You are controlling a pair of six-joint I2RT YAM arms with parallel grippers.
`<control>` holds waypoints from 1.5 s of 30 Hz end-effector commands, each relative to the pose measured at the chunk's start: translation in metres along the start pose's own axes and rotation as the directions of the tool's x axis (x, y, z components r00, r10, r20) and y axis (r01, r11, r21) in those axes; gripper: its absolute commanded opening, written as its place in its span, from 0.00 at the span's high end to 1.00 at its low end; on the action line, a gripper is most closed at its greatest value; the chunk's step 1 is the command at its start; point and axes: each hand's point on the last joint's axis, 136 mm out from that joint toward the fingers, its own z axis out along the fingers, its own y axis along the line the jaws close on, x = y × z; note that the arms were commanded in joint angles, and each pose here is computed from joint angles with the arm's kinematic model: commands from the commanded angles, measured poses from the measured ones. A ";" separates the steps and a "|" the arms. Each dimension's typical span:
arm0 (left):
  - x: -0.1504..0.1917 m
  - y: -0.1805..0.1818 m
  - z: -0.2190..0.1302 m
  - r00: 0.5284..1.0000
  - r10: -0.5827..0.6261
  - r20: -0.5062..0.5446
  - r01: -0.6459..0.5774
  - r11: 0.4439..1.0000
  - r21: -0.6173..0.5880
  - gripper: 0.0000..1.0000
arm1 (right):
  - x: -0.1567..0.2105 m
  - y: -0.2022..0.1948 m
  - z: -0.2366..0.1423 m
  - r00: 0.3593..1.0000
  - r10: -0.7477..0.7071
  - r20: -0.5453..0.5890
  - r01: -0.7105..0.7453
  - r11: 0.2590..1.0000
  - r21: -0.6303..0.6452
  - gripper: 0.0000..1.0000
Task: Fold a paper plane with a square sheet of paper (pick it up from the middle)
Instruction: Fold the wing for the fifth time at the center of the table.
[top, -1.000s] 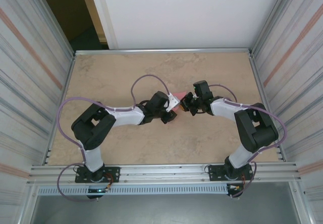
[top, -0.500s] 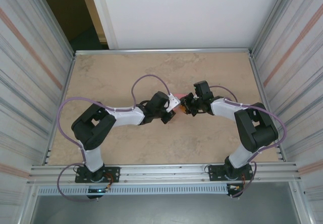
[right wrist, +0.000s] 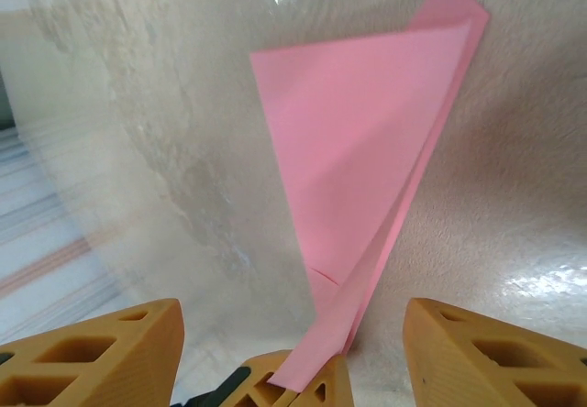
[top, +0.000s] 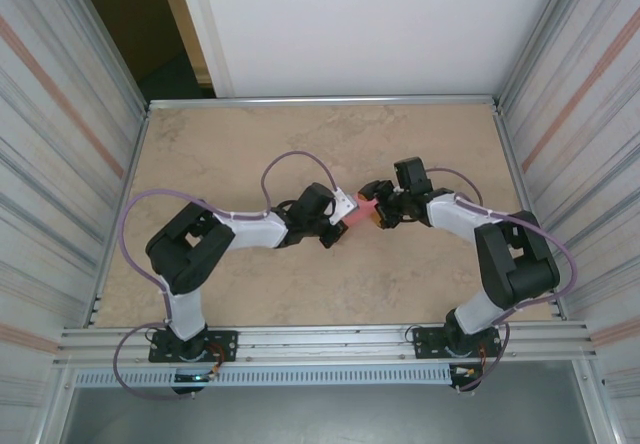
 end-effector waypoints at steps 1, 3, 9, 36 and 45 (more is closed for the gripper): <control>0.002 -0.003 0.002 0.998 -0.068 0.008 0.067 0.995 0.076 0.92 | -0.007 -0.004 -0.013 0.999 -0.027 0.045 0.026 0.999 0.019 0.36; 0.003 -0.004 0.003 0.995 -0.097 0.001 0.096 0.989 0.109 0.93 | -0.009 -0.006 -0.016 0.998 -0.038 0.054 0.037 0.999 0.026 0.35; 0.001 -0.006 0.002 0.978 -0.203 -0.041 0.207 0.958 0.199 0.93 | -0.011 -0.012 -0.021 0.991 -0.117 0.067 0.114 0.993 0.042 0.35; -0.015 -0.012 0.004 0.710 -0.658 -0.252 0.700 0.620 0.354 0.97 | 0.006 -0.026 0.010 0.907 -0.402 -0.125 0.406 0.914 0.013 0.35; -0.002 -0.011 0.010 0.657 -0.704 -0.269 0.749 0.571 0.336 0.96 | 0.002 -0.025 0.026 0.905 -0.397 -0.151 0.403 0.915 0.008 0.36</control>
